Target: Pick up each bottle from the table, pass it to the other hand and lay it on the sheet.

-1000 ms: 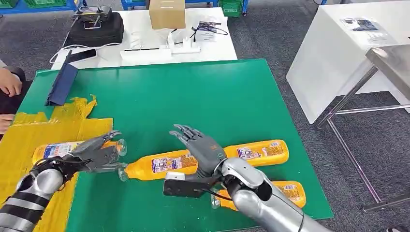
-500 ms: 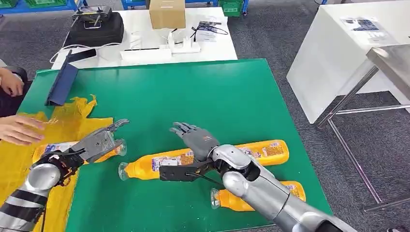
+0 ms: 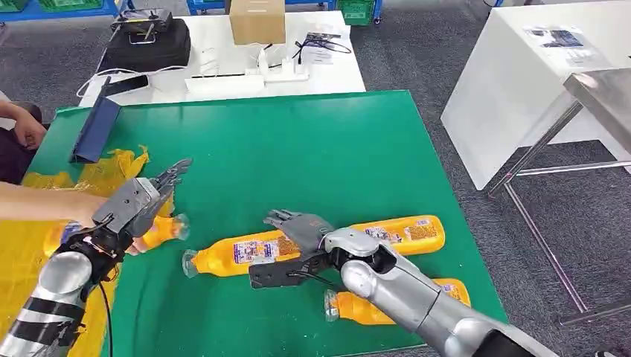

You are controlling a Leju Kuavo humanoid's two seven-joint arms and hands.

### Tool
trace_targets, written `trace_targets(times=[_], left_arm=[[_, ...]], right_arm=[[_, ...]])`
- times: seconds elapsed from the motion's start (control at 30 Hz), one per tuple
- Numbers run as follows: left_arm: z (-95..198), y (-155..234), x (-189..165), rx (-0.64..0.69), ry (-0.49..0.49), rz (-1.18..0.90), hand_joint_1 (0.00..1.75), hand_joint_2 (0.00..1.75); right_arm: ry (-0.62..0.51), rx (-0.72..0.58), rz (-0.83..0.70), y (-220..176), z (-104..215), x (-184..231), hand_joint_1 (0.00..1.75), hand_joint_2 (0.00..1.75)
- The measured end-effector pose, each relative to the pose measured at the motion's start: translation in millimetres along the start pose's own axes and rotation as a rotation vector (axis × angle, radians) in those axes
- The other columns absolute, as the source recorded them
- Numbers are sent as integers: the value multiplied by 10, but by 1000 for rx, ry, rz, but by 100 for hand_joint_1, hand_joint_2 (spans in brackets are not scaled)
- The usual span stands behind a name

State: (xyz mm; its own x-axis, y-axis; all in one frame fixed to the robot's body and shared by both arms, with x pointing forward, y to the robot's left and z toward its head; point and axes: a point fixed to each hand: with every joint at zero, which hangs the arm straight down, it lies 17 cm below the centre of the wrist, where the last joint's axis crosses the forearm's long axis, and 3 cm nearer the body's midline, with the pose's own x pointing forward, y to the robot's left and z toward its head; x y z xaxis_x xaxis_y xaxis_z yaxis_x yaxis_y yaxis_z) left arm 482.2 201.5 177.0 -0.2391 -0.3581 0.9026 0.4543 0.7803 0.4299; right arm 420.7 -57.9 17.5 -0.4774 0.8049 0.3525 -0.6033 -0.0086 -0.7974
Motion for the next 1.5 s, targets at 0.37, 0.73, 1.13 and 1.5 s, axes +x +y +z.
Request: trace_targets(times=[0.37, 0.73, 1.13, 1.5], left_arm=[[-178, -161, 354, -20, -84, 82, 0, 0], [-299, -192, 785, -13, -162, 160, 0, 0], [2, 9, 724, 159, -176, 226, 0, 0], [467, 789, 790, 559, -214, 385, 0, 175]], right_arm=[[51, 194, 114, 669, -157, -145, 175, 175], [90, 276, 260, 905, -182, -418, 175, 175], [301, 0, 50, 599, -194, -750, 175, 175], [57, -468, -586, -398, 41, 132, 175, 175]])
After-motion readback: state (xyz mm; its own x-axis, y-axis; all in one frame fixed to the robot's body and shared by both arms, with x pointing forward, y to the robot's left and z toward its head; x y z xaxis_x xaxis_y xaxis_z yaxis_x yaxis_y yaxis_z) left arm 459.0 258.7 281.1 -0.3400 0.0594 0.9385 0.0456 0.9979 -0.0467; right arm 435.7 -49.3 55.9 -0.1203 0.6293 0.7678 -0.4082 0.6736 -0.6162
